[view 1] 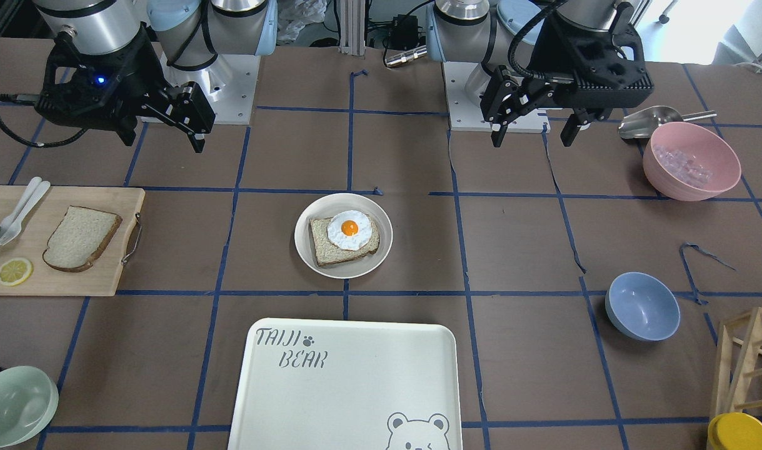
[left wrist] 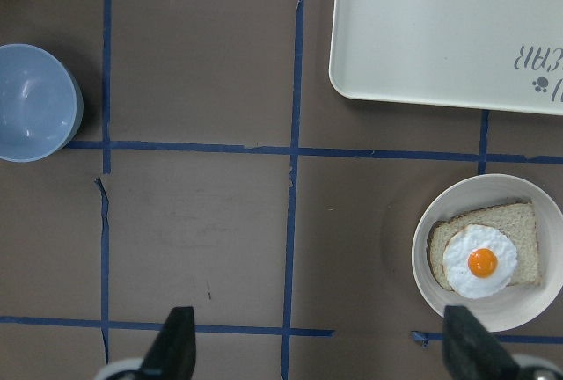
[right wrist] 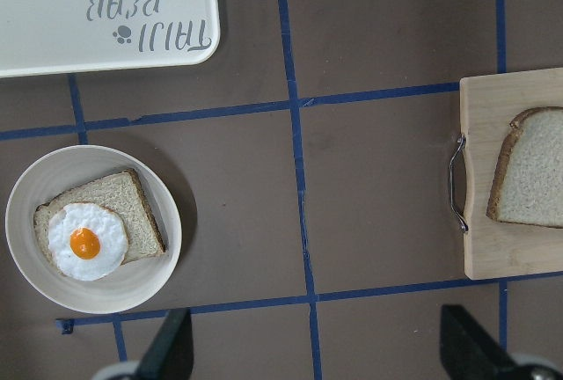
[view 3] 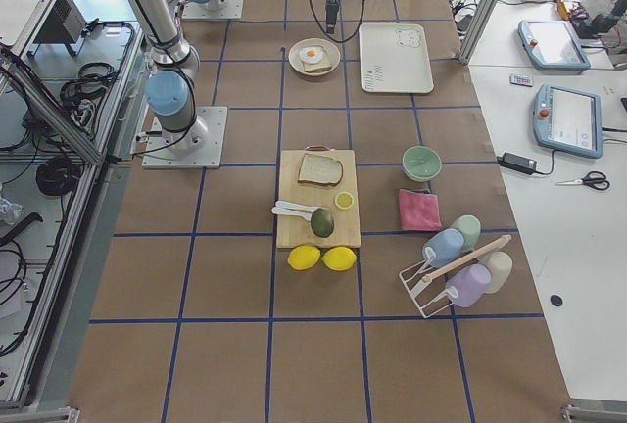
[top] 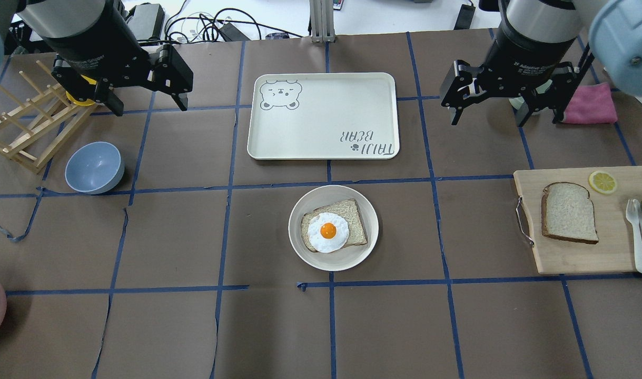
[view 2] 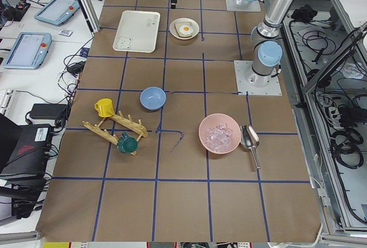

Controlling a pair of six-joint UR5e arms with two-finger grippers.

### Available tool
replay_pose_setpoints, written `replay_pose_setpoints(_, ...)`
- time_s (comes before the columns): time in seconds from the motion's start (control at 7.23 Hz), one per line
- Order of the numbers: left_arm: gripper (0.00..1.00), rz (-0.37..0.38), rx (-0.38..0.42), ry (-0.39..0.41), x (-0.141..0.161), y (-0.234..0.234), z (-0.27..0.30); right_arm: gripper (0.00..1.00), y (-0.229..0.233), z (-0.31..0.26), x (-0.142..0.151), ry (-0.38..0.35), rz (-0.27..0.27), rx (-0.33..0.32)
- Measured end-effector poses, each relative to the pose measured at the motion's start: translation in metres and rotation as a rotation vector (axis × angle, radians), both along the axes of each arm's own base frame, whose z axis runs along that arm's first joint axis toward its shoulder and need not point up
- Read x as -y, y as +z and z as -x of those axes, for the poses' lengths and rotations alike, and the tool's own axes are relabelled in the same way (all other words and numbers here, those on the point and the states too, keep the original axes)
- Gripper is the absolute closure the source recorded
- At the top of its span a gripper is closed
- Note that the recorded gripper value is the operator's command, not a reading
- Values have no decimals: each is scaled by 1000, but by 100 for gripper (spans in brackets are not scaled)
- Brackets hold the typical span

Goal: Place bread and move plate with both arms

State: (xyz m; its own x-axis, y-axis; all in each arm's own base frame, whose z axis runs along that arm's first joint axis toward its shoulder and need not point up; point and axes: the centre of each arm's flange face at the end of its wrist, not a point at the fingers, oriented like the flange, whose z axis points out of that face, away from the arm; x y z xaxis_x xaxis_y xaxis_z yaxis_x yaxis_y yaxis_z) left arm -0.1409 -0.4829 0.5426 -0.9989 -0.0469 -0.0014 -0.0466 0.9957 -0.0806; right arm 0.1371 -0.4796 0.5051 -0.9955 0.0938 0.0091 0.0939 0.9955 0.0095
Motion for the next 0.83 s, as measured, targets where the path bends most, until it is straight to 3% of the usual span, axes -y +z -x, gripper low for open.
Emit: replay_pose_setpoints(0.83, 0, 0, 0, 0, 0, 0, 0, 0, -2, -2, -6, 3, -30, 2)
